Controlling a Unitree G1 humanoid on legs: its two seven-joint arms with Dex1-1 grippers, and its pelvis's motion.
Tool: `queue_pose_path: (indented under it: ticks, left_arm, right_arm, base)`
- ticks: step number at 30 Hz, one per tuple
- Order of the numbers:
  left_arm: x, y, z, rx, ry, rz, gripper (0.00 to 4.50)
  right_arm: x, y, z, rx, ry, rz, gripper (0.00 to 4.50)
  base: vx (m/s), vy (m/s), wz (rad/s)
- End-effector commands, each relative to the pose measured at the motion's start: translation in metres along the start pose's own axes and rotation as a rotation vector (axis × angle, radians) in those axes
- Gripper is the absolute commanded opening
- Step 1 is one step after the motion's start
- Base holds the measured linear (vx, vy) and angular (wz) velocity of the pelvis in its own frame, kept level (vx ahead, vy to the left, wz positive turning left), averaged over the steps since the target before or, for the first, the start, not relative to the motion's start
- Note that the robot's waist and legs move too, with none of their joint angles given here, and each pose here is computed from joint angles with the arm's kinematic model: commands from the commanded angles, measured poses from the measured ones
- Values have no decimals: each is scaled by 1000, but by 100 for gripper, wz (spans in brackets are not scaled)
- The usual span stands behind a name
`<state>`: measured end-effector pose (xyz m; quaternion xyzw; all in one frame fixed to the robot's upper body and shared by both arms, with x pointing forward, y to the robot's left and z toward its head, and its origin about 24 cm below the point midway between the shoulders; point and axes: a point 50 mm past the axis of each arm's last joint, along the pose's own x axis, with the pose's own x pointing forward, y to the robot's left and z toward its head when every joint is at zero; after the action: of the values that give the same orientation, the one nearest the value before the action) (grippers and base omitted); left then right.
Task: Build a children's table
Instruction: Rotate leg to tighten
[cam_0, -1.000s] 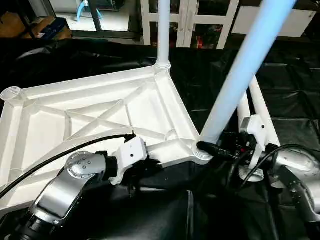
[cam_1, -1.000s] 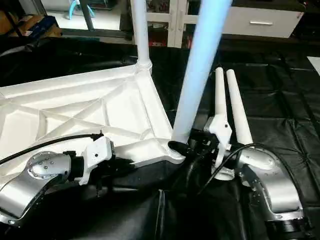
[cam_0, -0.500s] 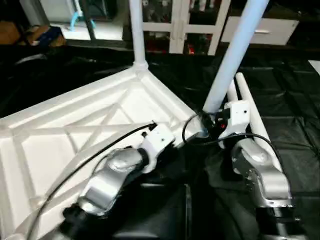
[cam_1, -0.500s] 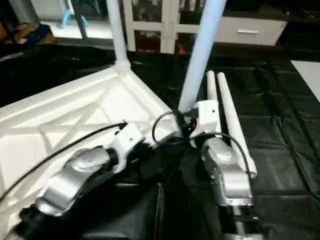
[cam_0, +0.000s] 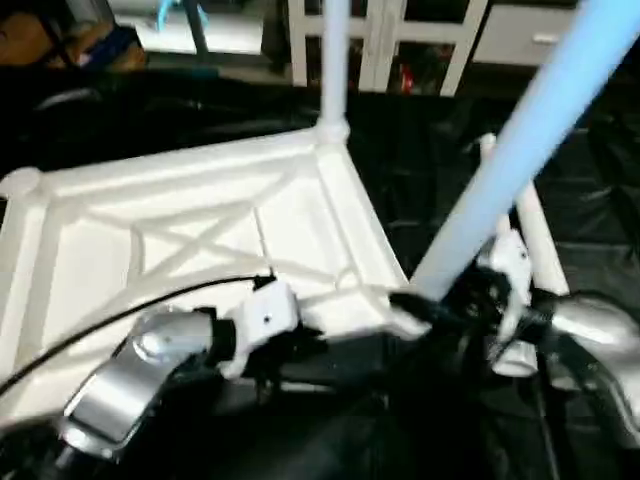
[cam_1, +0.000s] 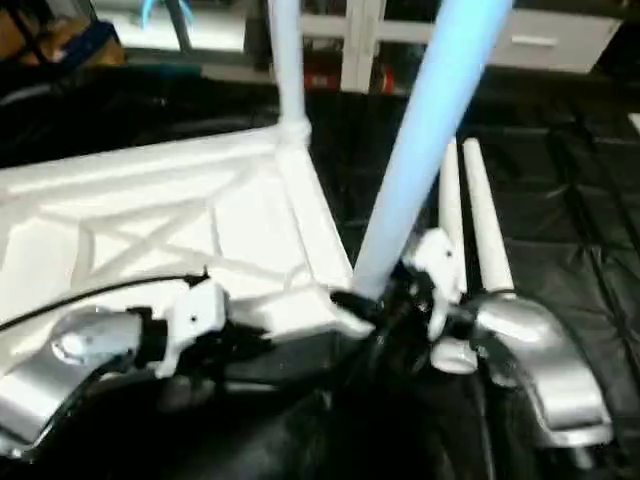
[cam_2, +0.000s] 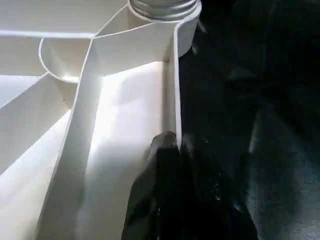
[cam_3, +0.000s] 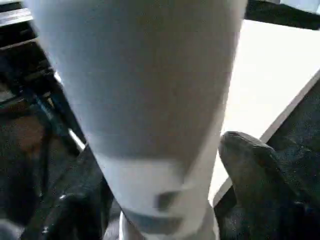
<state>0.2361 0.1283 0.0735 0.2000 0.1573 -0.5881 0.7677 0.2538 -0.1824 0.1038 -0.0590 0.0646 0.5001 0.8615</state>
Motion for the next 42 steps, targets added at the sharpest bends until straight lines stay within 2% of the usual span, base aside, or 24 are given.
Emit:
queue_pose_path:
  ticks: [1, 4, 8, 10, 13, 19, 22, 23, 25, 27, 29, 30, 31, 32, 33, 34, 37, 38, 39, 41, 42]
  left_arm:
    - [2, -10, -22, -66, 85, -69, 0]
    - [4, -9, -21, -62, 80, -66, 0]
    - [5, -10, -21, -55, 81, -75, 0]
    - [5, -10, -21, -55, 80, -77, 0]
    - [5, -11, -21, -56, 79, -79, 0]
    - [6, -11, -21, -61, 75, -76, 0]
    - [10, -10, -19, -79, 65, -49, 0]
    - [17, -8, -16, -112, 55, -4, 0]
    - [27, -6, -13, -152, 53, 58, 0]
    - [44, -3, -9, -208, 50, 143, 0]
    - [50, -2, -8, -230, 48, 176, 0]
    - [67, 1, -3, -279, 50, 260, 0]
    - [73, 1, -1, -289, 51, 277, 0]
    - [85, -1, 7, -296, 39, 284, 0]
    - [85, -1, 7, -296, 39, 284, 0]
    - [89, -3, 11, -291, 27, 274, 0]
    - [86, -6, 12, -279, 23, 239, 0]
    - [73, -5, 4, -242, 28, 215, 0]
    - [73, -5, 4, -242, 28, 215, 0]
    - [51, -4, -7, -167, 31, 140, 0]
    - [47, -5, -9, -154, 30, 123, 0]
  right_arm:
    - [-11, -6, 6, -46, -9, -39, 324]
    - [-9, -7, 8, -51, -22, -45, 324]
    - [-4, -2, 5, 4, -48, -11, 289]
    - [-4, -1, 4, 9, -47, -5, 283]
    - [-3, -1, 3, 15, -47, -8, 249]
    - [-2, -4, -4, 53, -35, -75, 204]
    - [1, -7, -11, 82, -8, -146, 198]
    - [6, -9, -22, 117, 31, -251, 197]
    - [13, -11, -33, 184, 61, -378, 195]
    - [23, -15, -51, 302, 104, -589, 195]
    - [27, -15, -57, 343, 117, -649, 194]
    - [47, -7, -66, 410, 121, -683, 194]
    - [55, -4, -69, 428, 122, -685, 194]
    - [75, 7, -69, 454, 118, -653, 194]
    - [75, 7, -69, 454, 118, -653, 194]
    - [83, 12, -68, 458, 115, -629, 194]
    - [89, 15, -55, 359, 102, -569, 194]
    - [80, 12, -45, 302, 37, -469, 229]
    - [80, 12, -45, 302, 37, -469, 249]
    - [58, 5, -31, 204, -26, -363, 264]
    - [53, 4, -28, 189, -34, -347, 264]
  base:
    - [0, 0, 0]
    - [0, 0, 0]
    - [0, 0, 0]
    - [0, 0, 0]
    - [0, 0, 0]
    - [0, 0, 0]
    - [0, 0, 0]
    - [0, 0, 0]
    - [0, 0, 0]
    - [0, 0, 0]
    - [-50, 20, -5]
    - [0, 0, 0]
    - [0, 0, 0]
    - [0, 0, 0]
    - [0, 0, 0]
    - [0, 0, 0]
    - [0, 0, 0]
    - [0, 0, 0]
    - [0, 0, 0]
    - [0, 0, 0]
    - [0, 0, 0]
